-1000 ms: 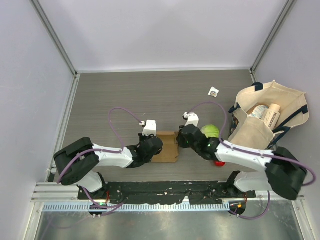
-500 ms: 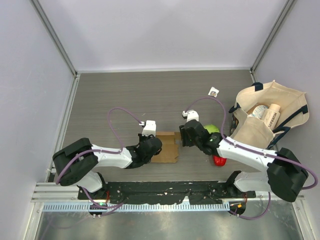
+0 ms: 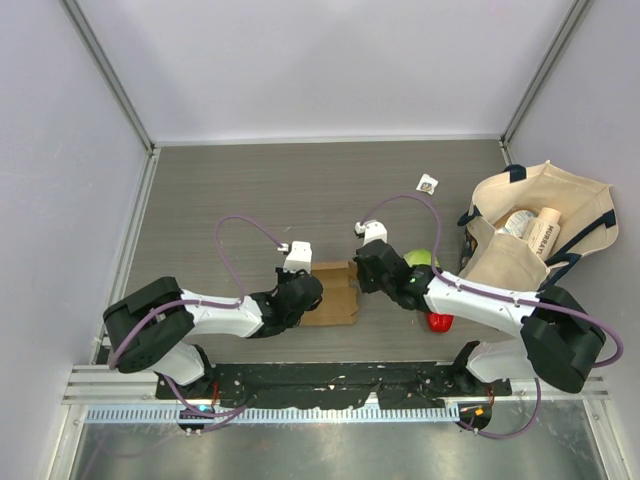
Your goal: Fold the paper box
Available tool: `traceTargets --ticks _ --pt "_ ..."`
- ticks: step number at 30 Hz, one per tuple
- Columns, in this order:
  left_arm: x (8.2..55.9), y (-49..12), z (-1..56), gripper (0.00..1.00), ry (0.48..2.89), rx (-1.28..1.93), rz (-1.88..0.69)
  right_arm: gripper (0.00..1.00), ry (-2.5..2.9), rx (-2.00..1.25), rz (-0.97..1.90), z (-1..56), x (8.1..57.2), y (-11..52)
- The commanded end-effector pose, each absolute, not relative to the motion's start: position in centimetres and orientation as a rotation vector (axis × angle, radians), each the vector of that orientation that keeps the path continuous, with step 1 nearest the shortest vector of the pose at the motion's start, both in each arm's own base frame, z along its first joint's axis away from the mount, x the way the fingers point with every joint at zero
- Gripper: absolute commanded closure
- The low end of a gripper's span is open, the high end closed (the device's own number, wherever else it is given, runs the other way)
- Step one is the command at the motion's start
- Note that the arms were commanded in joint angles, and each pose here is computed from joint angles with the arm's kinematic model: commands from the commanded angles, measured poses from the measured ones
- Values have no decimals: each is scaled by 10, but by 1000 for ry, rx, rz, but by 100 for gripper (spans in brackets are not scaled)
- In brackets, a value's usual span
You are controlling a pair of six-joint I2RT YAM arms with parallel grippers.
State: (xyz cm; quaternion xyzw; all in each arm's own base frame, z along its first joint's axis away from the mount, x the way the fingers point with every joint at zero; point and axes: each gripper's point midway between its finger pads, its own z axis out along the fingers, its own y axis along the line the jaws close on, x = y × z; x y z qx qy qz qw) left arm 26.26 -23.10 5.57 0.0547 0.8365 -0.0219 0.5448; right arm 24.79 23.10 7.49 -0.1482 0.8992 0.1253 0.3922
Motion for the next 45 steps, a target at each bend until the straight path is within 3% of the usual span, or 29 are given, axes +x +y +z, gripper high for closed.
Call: traceTargets --ticks 1,11,19,22,26,29,33,35,37,41,45 --pt "263 -236 63 100 1971 105 -95 100 2206 -264 445 105 251 255" --pt "264 -236 62 100 1969 89 -95 100 2259 65 481 114 255 258" --pt "263 -238 65 99 1980 104 -90 100 2292 46 355 105 257 253" --pt "261 -236 68 86 1989 108 -93 100 2265 25 370 104 257 253" --pt "256 -228 79 59 1986 87 -108 100 2229 -15 352 106 257 245" --pt "252 -222 90 49 1979 58 -150 100 2213 -23 323 106 258 239" --pt "238 -215 97 47 1985 10 -256 100 2211 -36 333 104 260 243" --pt "231 -218 98 50 2005 -21 -337 100 2207 -38 337 105 261 246" --pt "222 -223 103 58 2013 -20 -434 100 2212 -38 324 104 263 247" --pt "213 -256 111 83 1969 23 -675 100 2212 -32 311 102 264 248" --pt "218 -288 103 93 1982 96 -718 100 2218 -40 313 101 264 251"
